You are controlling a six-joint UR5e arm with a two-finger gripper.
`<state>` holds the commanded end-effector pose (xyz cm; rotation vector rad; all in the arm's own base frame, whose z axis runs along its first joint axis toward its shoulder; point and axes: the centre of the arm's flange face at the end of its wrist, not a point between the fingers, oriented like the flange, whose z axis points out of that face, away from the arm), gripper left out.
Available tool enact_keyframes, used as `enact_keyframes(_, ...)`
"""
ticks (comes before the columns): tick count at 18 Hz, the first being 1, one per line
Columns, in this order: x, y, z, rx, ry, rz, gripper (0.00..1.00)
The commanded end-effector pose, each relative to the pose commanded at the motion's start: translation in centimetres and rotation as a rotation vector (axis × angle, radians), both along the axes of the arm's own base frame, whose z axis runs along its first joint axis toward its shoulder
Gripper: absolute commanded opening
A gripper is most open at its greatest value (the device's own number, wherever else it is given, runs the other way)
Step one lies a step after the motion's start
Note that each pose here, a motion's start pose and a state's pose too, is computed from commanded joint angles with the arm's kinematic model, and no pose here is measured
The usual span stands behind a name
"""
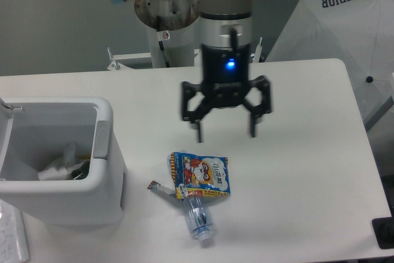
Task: Open the trash can
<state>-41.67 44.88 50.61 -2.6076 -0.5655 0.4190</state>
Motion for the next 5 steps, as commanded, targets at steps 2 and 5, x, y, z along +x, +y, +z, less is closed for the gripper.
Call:
enact_keyframes(2,-0.5,-1.1,-0.5,-0.056,0.028,-0.030,1.00)
enact_keyframes(5,-0.2,-1.8,-0.4,-0.109,0.053,-0.064,1.00)
